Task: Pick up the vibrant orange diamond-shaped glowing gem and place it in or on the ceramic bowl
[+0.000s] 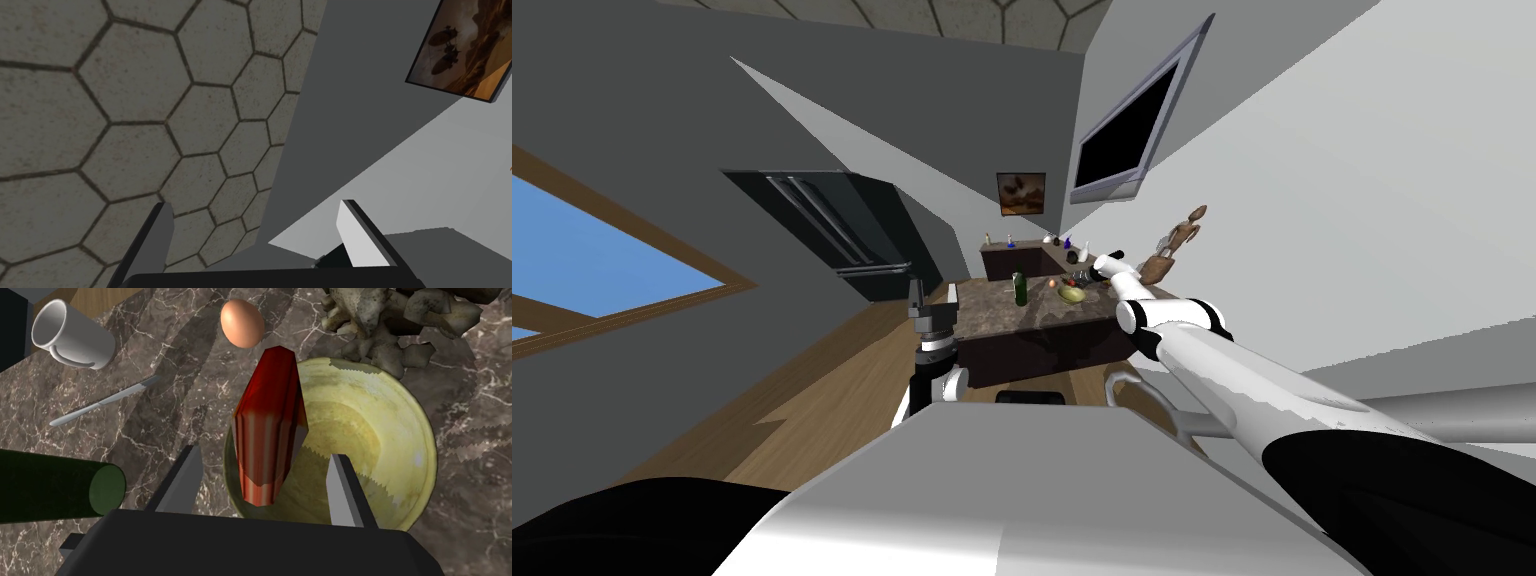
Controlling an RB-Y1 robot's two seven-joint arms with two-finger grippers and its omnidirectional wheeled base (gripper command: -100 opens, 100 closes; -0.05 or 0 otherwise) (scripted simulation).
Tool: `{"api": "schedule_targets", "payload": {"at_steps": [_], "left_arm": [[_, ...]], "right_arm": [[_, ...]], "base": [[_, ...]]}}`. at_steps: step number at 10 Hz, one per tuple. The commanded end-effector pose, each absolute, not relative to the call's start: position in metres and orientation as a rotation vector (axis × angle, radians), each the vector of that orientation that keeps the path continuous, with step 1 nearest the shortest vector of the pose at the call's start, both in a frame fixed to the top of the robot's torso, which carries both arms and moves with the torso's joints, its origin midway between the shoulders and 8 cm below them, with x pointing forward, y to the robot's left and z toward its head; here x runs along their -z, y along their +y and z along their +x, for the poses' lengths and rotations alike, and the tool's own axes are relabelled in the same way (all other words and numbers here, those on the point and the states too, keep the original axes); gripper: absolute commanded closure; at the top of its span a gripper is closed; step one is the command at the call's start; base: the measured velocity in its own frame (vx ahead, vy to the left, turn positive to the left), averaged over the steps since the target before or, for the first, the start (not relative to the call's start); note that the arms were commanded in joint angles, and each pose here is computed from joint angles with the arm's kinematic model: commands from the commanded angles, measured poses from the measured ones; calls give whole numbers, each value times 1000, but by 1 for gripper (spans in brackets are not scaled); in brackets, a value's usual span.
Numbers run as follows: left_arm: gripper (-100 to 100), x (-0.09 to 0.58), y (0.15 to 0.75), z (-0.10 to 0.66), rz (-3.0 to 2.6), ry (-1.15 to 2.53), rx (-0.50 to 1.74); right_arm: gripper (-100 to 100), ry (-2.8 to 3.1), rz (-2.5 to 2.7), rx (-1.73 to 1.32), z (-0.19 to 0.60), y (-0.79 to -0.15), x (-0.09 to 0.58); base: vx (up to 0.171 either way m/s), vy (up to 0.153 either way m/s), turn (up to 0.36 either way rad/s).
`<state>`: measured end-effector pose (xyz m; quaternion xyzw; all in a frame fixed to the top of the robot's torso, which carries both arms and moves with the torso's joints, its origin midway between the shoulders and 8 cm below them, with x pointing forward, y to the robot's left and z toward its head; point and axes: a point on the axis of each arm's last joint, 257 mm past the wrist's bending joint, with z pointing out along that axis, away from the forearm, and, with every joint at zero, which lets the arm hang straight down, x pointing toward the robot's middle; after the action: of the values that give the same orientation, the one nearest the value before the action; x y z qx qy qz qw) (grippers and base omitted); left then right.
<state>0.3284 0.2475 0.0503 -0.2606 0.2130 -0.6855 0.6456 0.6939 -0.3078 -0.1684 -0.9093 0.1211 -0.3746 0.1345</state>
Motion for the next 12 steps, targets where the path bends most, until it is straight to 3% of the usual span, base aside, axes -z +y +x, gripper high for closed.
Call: {"api": "schedule_targets", "payload": {"at_steps": [1, 4, 5, 6, 12], "left_arm": [[0, -50, 248, 328, -593, 485, 1560], [0, -50, 248, 328, -593, 485, 1560], [0, -50, 248, 328, -593, 485, 1560], [0, -50, 248, 328, -593, 485, 1560], [0, -50, 248, 328, -593, 485, 1560]], "right_arm": [[-100, 351, -2635, 1086, 694, -308, 168], [-100, 351, -2635, 1085, 694, -308, 168], [0, 351, -2635, 1085, 694, -308, 168], [-100, 349, -2635, 1091, 697, -308, 149], [-100, 348, -2635, 1101, 699, -309, 116]], "base": [[6, 1, 1], [0, 0, 0], [0, 0, 0], [-11, 5, 13], [-9, 4, 5]]}}
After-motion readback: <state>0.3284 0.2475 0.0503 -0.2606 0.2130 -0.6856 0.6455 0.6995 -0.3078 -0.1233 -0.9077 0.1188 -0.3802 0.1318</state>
